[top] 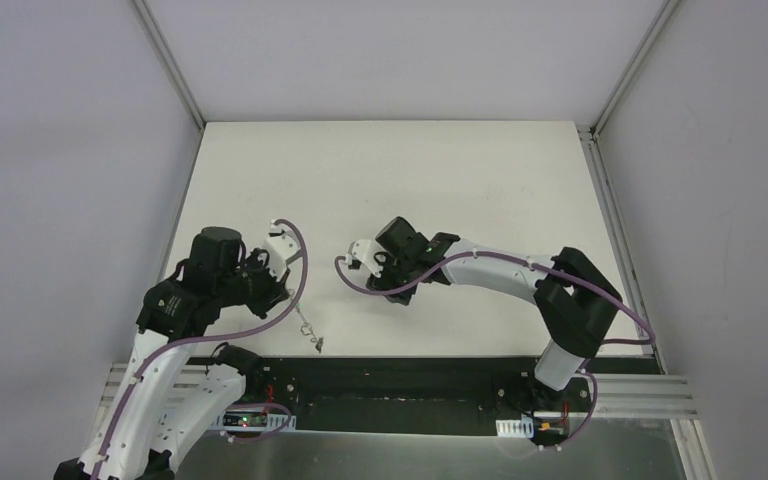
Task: Put the keys on the keyring
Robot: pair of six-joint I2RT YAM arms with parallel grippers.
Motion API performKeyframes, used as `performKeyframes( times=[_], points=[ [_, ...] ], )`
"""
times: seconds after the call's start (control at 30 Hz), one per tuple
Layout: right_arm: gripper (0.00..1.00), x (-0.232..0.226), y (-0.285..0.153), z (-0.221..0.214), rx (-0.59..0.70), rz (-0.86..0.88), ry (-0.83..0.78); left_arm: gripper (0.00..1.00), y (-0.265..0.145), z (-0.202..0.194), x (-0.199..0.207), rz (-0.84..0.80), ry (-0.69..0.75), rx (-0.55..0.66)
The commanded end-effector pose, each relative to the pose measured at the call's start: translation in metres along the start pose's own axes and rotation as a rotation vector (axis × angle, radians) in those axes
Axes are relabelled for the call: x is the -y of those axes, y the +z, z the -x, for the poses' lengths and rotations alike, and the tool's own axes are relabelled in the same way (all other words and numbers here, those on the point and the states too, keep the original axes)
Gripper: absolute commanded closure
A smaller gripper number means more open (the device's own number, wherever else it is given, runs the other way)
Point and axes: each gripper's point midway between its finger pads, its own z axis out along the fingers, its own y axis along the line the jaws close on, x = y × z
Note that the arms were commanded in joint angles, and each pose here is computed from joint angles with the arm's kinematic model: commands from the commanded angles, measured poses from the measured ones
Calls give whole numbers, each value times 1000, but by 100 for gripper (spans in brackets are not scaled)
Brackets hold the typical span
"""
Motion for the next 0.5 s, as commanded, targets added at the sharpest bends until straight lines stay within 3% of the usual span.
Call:
performKeyframes(
  times=[0.0, 0.47],
  points=[
    [53, 8, -22, 20, 75, 8, 26, 100, -5, 11, 8, -39, -17, 57],
    [54, 10, 2, 14, 21, 36, 11, 100, -4, 15, 13, -83, -39, 69]
  ],
)
